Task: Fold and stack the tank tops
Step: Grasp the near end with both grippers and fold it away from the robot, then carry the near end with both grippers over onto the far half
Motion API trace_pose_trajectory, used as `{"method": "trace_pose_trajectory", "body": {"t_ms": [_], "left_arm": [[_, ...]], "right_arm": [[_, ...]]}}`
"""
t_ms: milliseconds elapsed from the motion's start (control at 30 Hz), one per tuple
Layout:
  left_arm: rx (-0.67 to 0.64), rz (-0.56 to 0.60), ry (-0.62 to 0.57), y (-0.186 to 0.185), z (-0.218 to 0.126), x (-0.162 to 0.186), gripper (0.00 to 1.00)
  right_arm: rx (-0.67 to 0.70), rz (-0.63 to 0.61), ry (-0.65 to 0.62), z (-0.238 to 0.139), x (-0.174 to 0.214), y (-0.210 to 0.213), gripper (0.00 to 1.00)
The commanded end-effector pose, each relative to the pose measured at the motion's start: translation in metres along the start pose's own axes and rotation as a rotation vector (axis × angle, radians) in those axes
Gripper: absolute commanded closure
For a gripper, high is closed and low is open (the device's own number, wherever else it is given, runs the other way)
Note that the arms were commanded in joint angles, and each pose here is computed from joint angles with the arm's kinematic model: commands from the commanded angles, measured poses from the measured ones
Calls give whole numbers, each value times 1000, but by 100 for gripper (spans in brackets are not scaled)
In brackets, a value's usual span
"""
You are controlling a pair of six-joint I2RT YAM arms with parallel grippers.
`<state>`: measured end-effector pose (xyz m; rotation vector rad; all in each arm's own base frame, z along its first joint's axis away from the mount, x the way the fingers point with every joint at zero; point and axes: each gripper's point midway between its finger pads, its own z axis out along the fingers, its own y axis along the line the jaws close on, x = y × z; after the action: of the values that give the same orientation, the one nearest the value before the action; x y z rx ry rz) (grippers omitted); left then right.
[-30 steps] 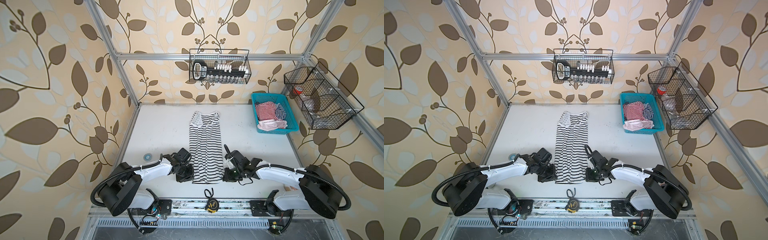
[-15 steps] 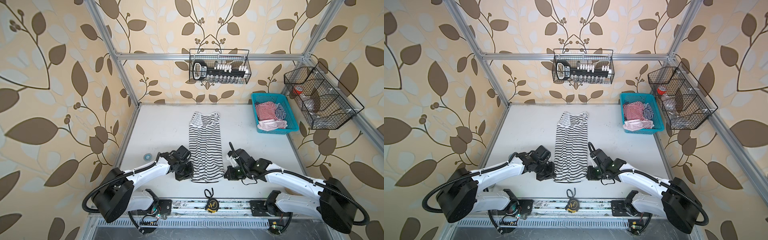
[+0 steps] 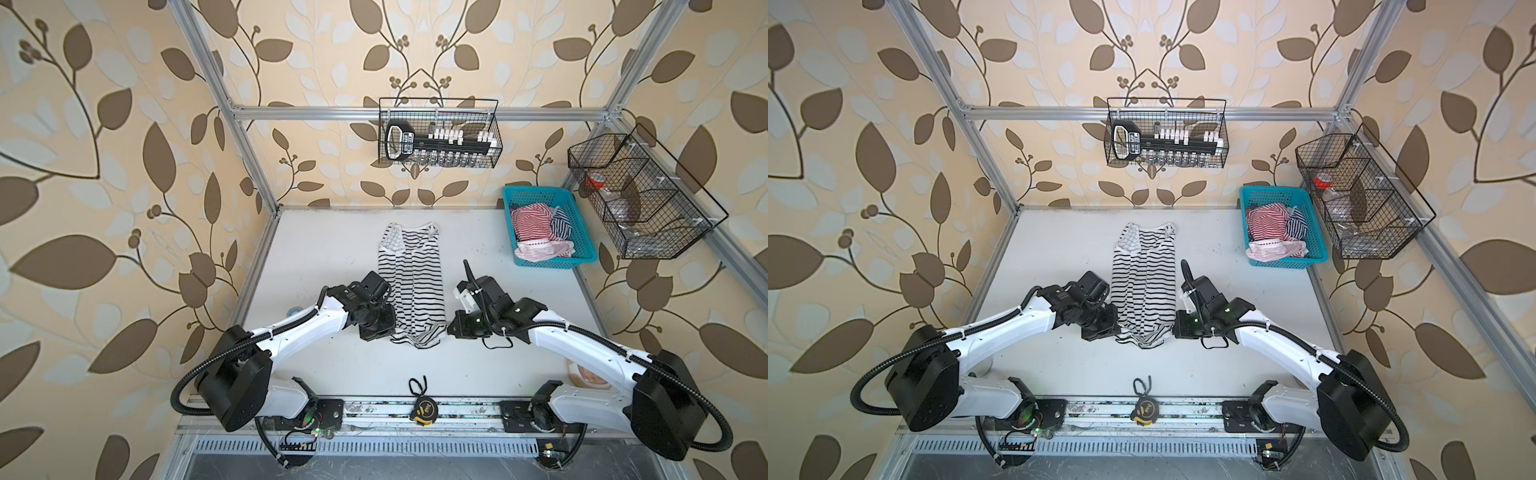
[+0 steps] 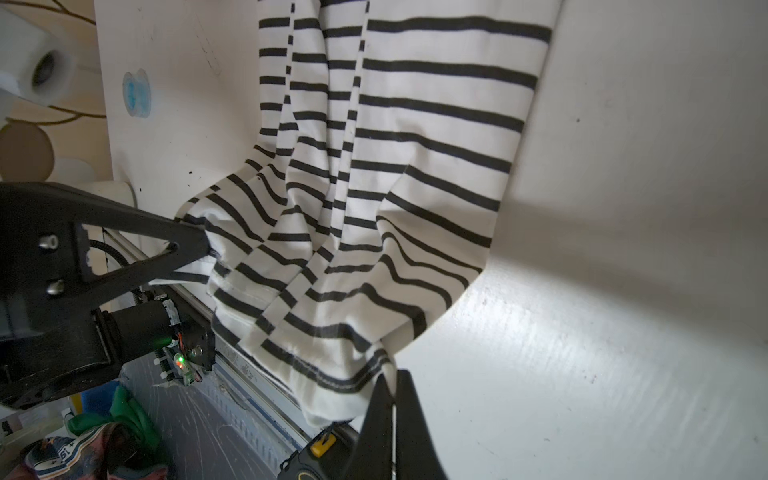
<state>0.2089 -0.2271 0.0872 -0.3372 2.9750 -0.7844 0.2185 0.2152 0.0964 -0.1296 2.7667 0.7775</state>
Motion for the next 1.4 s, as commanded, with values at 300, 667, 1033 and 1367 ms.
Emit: {"method": "trace_pose_trajectory", "body": {"t_ms": [300, 667, 1033, 1367], "left_arm": [[34, -19, -85, -10, -25, -54, 100], [37, -14, -70, -16, -24, -94, 100], [65, -17, -67, -24, -25, -140, 100], [77, -28, -65, -22, -23, -169, 100]], "right_arm": [[-19, -53, 18, 4, -42, 6, 100], [-49, -53, -5, 11, -85, 11, 100], [-50, -46, -10, 19, -118, 5, 100], [-44, -25, -4, 28, -142, -6, 100]]}}
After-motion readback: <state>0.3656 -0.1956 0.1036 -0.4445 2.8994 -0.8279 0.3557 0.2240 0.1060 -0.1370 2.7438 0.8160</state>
